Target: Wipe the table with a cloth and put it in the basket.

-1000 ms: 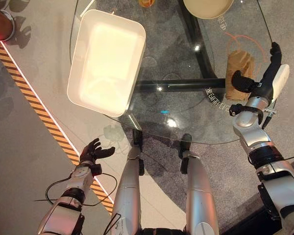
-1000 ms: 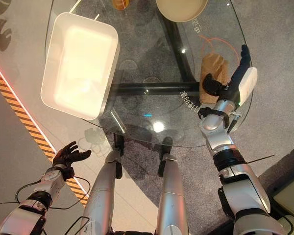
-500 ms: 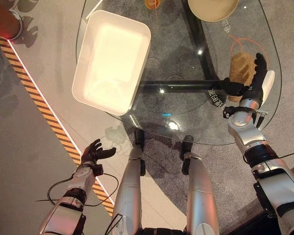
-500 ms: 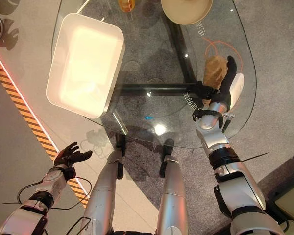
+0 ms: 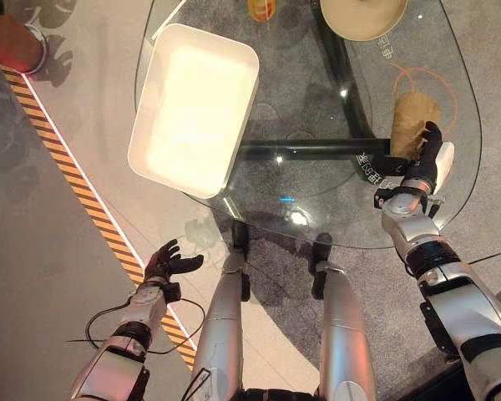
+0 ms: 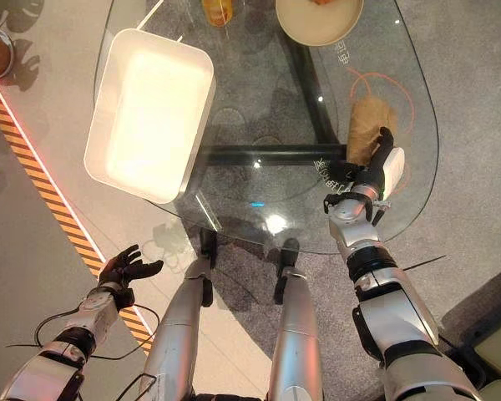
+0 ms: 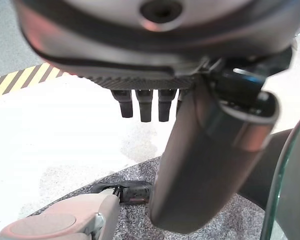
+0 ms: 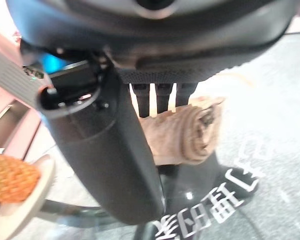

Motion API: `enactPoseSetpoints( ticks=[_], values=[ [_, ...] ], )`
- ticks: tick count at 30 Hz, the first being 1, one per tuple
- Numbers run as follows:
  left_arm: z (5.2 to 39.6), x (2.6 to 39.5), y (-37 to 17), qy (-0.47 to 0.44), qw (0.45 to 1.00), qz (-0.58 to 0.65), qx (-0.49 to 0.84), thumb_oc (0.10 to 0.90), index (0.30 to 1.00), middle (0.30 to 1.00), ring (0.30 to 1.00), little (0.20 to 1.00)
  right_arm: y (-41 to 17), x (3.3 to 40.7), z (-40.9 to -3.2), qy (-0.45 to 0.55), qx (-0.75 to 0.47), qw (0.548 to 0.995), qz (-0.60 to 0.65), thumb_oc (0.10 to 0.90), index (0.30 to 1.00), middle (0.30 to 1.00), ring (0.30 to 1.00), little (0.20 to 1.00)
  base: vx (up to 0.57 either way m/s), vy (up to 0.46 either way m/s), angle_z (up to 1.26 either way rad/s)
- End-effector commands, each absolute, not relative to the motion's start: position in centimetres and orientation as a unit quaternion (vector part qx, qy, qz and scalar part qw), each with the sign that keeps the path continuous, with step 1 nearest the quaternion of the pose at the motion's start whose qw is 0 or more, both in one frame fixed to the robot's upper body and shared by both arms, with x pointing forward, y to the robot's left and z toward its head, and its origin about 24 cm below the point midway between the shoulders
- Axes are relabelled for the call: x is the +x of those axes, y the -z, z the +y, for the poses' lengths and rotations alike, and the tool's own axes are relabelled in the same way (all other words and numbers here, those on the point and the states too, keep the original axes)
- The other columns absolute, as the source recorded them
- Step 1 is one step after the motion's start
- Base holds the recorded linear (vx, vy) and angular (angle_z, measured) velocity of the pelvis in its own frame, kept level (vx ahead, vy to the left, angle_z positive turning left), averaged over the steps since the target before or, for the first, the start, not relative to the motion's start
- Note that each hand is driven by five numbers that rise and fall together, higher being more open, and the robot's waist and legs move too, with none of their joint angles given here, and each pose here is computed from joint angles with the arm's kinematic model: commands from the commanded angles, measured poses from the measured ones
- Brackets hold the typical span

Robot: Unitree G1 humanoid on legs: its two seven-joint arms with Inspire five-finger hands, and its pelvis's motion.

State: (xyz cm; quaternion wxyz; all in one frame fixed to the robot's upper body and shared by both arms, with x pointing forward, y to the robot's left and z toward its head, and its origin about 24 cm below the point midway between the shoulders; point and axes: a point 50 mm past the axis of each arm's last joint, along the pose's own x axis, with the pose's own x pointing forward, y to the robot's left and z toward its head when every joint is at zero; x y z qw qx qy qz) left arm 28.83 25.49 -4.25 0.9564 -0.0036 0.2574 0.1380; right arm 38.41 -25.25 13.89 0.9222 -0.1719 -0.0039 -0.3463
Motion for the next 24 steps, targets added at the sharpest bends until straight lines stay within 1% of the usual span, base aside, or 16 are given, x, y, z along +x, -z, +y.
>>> enactPoseSetpoints(
  ticks=[1,13,24],
  values=[
    [25.7,27.2,5.9,-0.162,0.944,0.287,0.007,0.8,0.9,0.9,0.9,0.9,-16.3,38.3,-27.3,0.381,-0.179,0.906,-0.04,0.8,0.9,0.9,0.9,0.9,0.0,0.0,0.0],
    [25.3,27.5,5.8,-0.155,0.945,0.289,0.013,0.8,0.9,0.9,0.9,0.9,-15.8,38.0,-28.7,0.422,-0.202,0.884,-0.02,0.8,0.9,0.9,0.9,0.9,0.0,-0.002,0.01],
    [25.1,27.7,5.8,-0.152,0.945,0.289,0.013,0.8,0.9,0.9,0.9,0.9,-16.6,38.2,-28.7,0.436,-0.214,0.874,-0.022,0.8,0.9,0.9,0.9,0.9,0.0,0.0,0.0]
  ],
)
